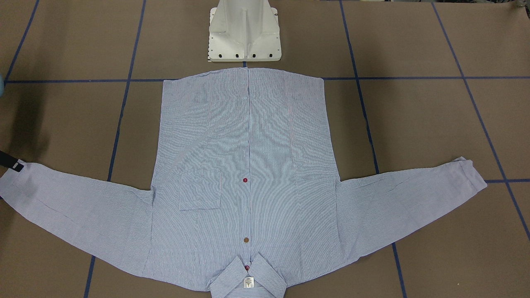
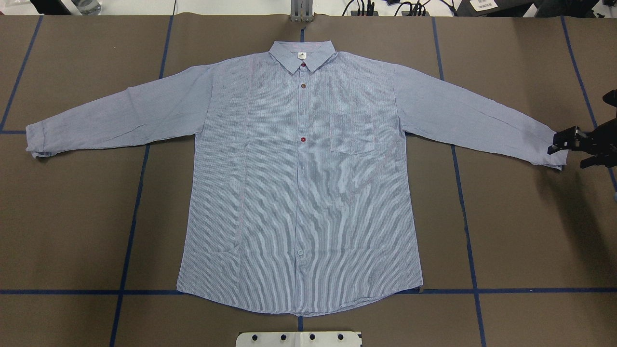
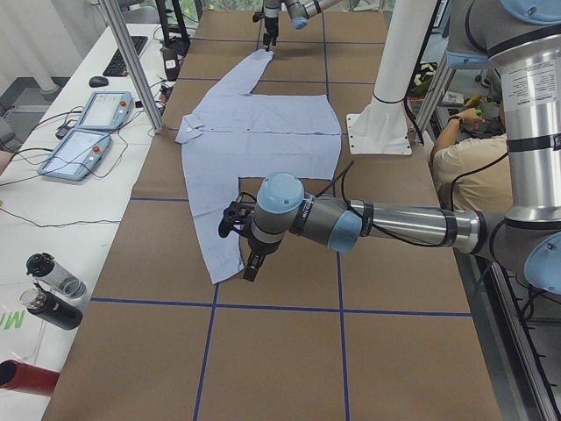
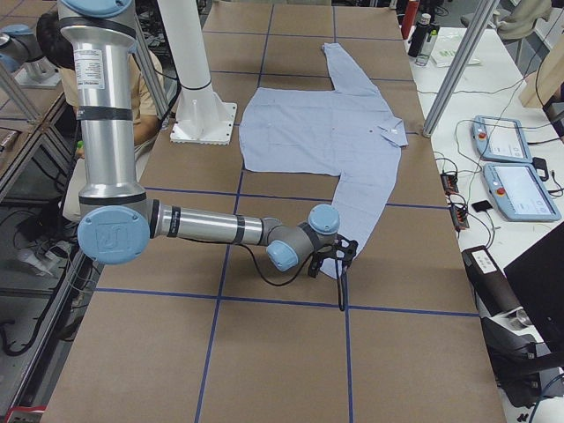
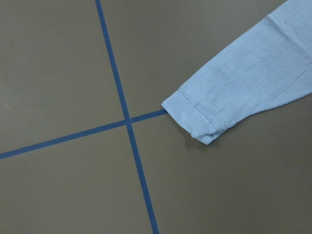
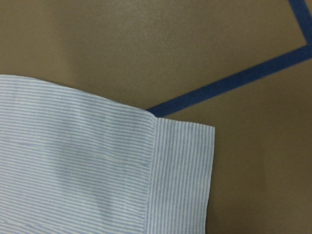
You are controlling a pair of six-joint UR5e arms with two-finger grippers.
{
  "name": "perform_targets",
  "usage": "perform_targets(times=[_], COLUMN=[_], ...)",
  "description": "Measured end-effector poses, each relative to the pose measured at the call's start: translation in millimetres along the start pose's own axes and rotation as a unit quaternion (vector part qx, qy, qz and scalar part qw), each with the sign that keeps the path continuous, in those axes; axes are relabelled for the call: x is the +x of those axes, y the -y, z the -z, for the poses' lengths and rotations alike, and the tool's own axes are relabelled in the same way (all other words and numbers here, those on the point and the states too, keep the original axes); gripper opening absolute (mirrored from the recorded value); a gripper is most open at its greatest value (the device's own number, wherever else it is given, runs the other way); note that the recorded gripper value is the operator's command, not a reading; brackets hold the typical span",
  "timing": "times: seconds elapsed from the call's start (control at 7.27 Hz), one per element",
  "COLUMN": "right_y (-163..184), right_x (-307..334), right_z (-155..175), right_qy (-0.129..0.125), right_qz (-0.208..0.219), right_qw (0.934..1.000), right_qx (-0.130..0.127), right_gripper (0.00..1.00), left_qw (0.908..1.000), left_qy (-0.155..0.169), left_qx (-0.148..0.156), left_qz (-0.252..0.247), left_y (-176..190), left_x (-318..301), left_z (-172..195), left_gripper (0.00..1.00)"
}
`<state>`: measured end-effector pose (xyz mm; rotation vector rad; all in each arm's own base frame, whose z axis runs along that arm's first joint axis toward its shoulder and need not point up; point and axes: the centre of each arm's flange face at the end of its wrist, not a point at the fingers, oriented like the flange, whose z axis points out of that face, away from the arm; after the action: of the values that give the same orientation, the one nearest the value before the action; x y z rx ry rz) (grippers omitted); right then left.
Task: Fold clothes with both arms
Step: 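Lower the right gripper and grasp the cuff of the sleeve nearest it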
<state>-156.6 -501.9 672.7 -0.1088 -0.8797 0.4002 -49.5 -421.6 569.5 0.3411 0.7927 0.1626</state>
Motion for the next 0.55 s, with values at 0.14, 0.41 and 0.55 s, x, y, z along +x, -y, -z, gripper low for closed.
perform_targets(times=[0.14, 0.41, 0.55], right_y=[-2.4, -3.4, -3.6], right_x=[-1.0, 0.5, 1.2], right_z=[-3.6, -7.0, -7.5], right_qy=[-0.001, -0.003, -0.003], right_qz=[-0.007, -0.012, -0.018], right_qw=[1.0, 0.9999, 0.9998], right_qx=[-0.002, -0.004, -0.004], right_gripper=[0.9, 0.6, 0.28], left_qw=[1.0, 1.0, 1.0], left_qy=[0.0, 0.0, 0.0], left_qx=[0.0, 0.0, 0.0], left_qz=[0.0, 0.0, 0.0], left_y=[0.0, 0.2, 0.2], left_x=[0.1, 0.4, 0.4], left_z=[0.1, 0.4, 0.4], left_gripper=[0.99, 0.99, 0.99])
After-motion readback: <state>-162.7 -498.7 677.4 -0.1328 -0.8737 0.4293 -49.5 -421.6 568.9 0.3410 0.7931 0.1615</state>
